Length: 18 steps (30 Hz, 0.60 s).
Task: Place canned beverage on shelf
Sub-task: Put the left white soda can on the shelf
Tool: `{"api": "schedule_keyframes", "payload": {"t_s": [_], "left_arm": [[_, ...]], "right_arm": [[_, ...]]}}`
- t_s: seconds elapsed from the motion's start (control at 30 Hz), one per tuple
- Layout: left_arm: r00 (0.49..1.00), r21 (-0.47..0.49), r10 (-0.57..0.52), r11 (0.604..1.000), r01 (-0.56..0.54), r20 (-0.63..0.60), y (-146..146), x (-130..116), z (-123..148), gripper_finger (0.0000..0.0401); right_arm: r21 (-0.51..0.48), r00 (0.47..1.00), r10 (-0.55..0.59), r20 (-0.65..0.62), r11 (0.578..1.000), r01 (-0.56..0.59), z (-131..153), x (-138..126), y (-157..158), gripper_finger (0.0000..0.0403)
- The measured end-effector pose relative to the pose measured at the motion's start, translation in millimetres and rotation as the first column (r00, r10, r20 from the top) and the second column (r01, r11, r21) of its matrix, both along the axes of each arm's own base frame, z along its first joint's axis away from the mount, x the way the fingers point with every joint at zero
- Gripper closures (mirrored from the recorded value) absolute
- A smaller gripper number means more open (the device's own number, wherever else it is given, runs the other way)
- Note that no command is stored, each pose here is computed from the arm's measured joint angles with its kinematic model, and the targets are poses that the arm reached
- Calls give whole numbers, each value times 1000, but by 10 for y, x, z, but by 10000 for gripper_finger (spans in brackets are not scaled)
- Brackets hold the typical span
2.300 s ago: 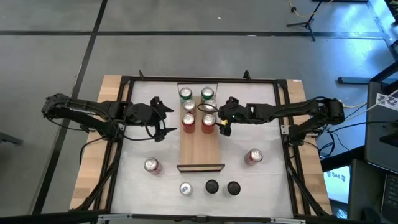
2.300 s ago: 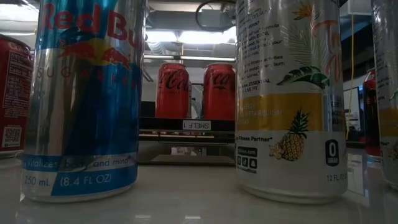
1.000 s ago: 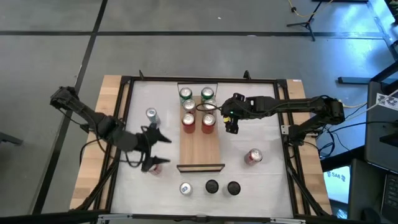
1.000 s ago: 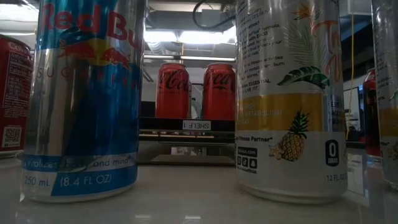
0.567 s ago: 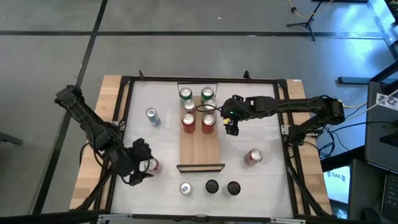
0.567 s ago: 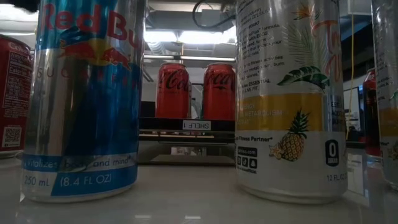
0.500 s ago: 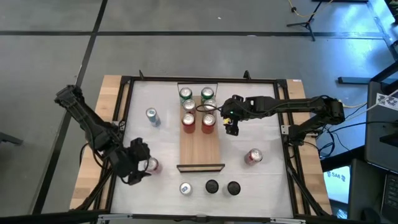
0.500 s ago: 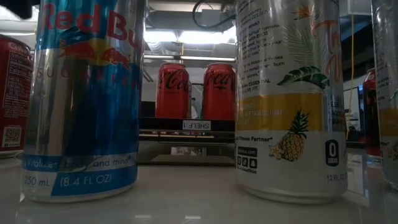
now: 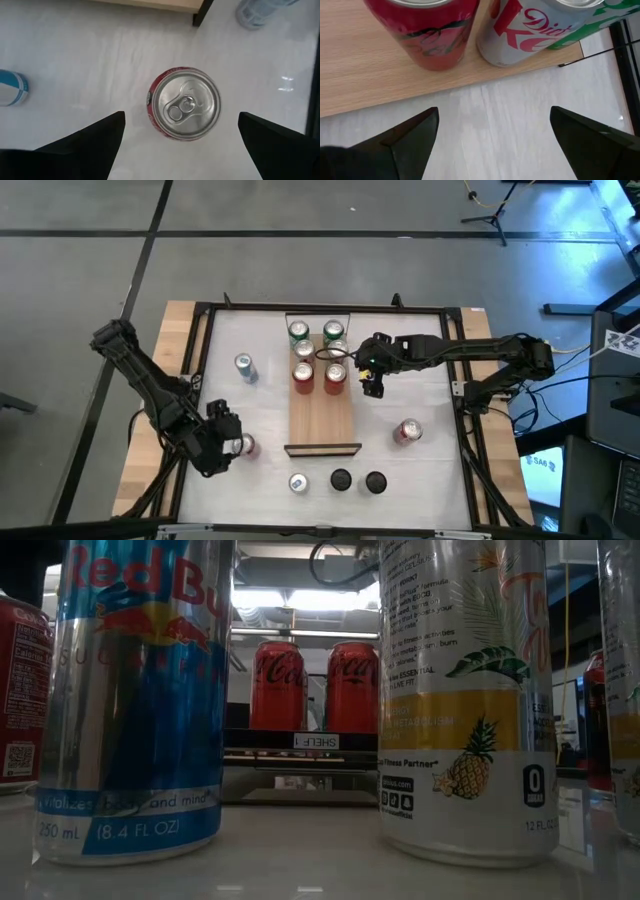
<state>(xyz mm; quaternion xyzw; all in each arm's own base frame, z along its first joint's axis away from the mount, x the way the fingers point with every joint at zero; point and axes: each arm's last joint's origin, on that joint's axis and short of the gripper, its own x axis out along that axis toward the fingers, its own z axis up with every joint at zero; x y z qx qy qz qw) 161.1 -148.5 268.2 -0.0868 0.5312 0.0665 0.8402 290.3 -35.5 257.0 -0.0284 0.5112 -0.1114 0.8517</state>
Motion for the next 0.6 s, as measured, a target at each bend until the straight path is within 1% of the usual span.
{"api": "schedule_keyframes", "payload": {"t_s": [0.6], "left_arm": [[995, 90, 3, 996, 6, -103, -182, 185, -335, 23]], "right_arm": [[0, 1000, 0, 0, 1000, 0, -1, 0, 0, 24]]}}
